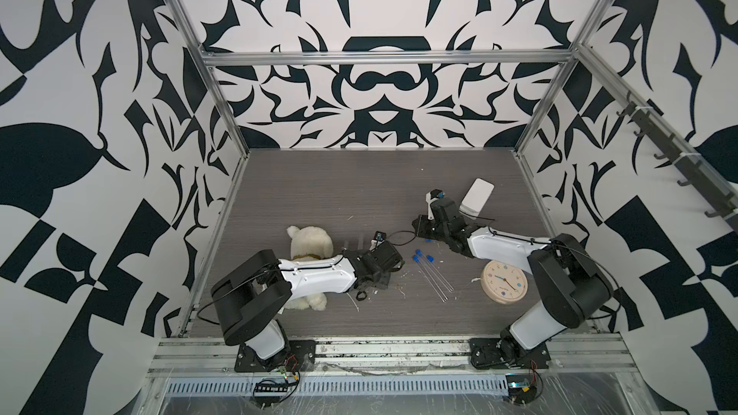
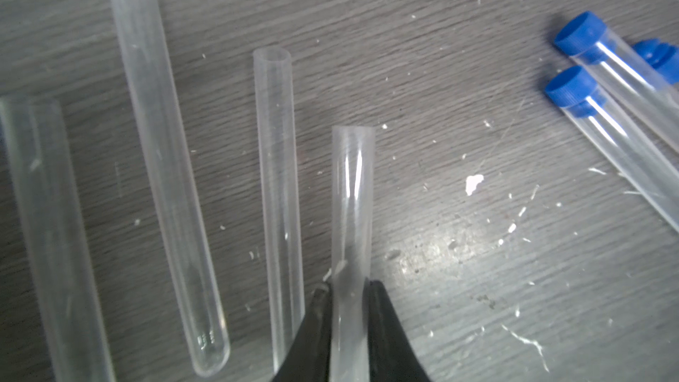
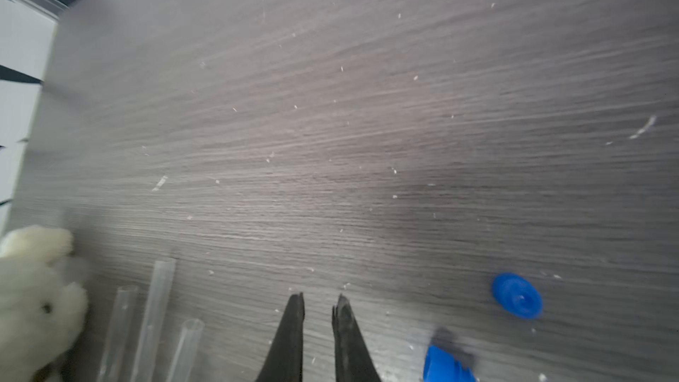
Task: Remove stoppers from test tubes
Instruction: Place the test tube at the center of the board.
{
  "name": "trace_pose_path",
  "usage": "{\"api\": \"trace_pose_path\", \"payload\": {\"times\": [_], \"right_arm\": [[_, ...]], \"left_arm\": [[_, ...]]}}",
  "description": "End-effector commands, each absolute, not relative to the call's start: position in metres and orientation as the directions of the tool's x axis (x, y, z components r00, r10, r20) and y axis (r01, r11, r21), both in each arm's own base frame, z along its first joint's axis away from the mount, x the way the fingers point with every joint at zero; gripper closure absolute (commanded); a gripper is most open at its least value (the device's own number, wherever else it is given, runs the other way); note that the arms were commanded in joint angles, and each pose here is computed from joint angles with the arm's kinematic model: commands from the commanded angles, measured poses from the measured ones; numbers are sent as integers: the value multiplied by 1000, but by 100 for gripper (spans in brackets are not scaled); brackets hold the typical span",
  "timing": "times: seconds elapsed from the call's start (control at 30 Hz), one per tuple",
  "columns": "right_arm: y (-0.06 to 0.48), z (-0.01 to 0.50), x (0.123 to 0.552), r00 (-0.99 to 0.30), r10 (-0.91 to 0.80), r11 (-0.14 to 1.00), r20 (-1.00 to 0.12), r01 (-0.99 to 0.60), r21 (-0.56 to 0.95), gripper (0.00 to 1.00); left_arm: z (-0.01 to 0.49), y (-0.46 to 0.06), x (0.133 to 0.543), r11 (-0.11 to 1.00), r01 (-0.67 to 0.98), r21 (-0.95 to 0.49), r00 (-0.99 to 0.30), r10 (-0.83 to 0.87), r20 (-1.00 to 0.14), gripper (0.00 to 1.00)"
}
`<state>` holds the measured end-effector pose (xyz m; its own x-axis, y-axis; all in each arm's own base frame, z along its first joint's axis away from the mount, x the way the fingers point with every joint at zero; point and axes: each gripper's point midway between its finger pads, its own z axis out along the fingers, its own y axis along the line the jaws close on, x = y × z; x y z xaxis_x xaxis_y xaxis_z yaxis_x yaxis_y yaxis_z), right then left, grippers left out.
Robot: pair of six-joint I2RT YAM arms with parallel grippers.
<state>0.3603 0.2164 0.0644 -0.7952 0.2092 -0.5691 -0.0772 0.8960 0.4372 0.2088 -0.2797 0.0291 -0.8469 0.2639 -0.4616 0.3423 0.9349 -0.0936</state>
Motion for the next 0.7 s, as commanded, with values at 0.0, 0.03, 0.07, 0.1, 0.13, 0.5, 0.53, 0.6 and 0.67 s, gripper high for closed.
{"api": "trace_pose_path", "payload": {"times": [0.0, 0.03, 0.07, 0.1, 0.13, 0.5, 0.53, 0.6, 0.67], "right_arm": [[230, 86, 383, -727, 198, 898, -657, -135, 420, 100], [232, 85, 384, -727, 195, 899, -659, -136, 416, 100], [234, 82, 385, -727, 188, 902, -660, -138, 408, 100], [237, 80, 386, -725, 179, 906, -665, -142, 399, 100], [239, 79, 387, -723, 169, 909, -670, -148, 389, 100], [248, 52, 394, -715, 88, 947, -694, -156, 281, 93], [248, 50, 394, -715, 84, 949, -694, -155, 275, 92], [248, 45, 394, -720, 75, 952, -690, -154, 264, 87], [248, 42, 393, -726, 69, 955, -684, -151, 257, 80]], "left_arm": [[25, -280, 209, 939, 332, -90, -860, 261, -438, 74], [24, -279, 208, 940, 330, -88, -861, 261, -437, 72], [24, -278, 208, 940, 329, -87, -861, 261, -437, 71], [25, -277, 208, 941, 328, -87, -861, 260, -437, 69], [25, -277, 208, 941, 326, -86, -861, 259, -438, 68], [52, -270, 210, 942, 322, -91, -841, 240, -485, 62], [57, -270, 211, 942, 323, -94, -838, 238, -491, 62], [68, -269, 211, 941, 325, -95, -829, 235, -507, 62], [80, -267, 213, 940, 325, -100, -818, 226, -529, 61]]}}
